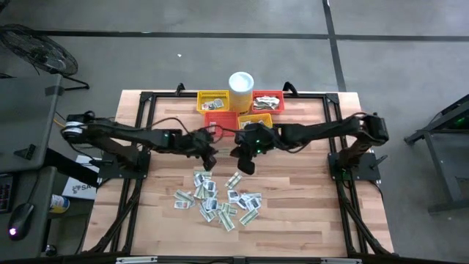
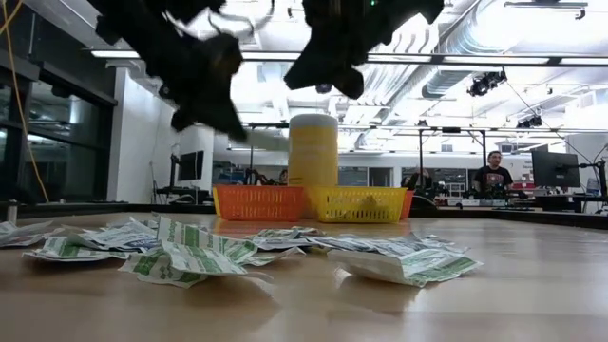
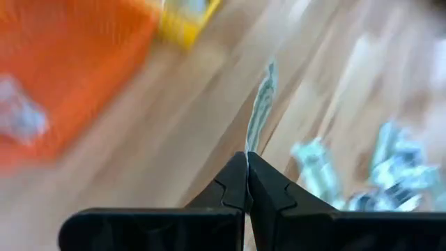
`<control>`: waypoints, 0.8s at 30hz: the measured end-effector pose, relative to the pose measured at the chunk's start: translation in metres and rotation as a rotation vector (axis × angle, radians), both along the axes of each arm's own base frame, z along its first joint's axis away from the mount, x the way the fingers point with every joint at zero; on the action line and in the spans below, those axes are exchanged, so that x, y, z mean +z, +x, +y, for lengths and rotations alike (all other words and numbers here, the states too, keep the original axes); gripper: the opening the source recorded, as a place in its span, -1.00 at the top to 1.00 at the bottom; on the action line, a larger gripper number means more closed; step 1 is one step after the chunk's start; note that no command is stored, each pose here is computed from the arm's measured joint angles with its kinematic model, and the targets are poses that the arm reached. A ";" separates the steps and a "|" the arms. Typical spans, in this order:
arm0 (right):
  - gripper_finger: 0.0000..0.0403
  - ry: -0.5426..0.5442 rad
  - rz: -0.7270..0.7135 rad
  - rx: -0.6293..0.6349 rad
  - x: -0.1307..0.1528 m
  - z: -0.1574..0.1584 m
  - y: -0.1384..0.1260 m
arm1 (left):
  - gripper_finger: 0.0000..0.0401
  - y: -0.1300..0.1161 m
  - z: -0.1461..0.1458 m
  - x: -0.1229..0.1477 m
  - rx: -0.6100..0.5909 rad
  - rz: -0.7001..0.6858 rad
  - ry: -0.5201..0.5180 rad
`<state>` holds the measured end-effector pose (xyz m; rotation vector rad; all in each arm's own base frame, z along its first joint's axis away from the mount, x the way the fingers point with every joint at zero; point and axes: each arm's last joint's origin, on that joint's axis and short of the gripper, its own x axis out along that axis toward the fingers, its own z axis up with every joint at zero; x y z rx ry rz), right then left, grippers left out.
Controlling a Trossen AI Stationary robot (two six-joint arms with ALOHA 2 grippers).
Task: Pick & Place First Aid Supplies
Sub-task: Put the green bandage pack into the top orange basket
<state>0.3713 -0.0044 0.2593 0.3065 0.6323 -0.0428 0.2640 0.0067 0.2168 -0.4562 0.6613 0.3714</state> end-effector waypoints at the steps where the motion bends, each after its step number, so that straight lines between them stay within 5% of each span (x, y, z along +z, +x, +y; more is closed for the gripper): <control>1: 0.77 -0.012 -0.012 -0.004 0.003 0.000 -0.001 | 1.00 -0.003 0.000 0.007 -0.012 -0.029 0.025; 7: 0.40 -0.039 -0.104 -0.016 0.020 -0.001 -0.004 | 1.00 -0.012 0.000 0.036 -0.093 -0.173 0.140; 14: 0.04 -0.093 -0.212 -0.072 0.045 -0.003 -0.013 | 1.00 -0.019 0.000 0.044 -0.096 -0.200 0.158; 24: -0.07 -0.125 -0.206 -0.104 0.049 -0.008 -0.018 | 1.00 -0.019 -0.002 0.063 -0.171 -0.355 0.176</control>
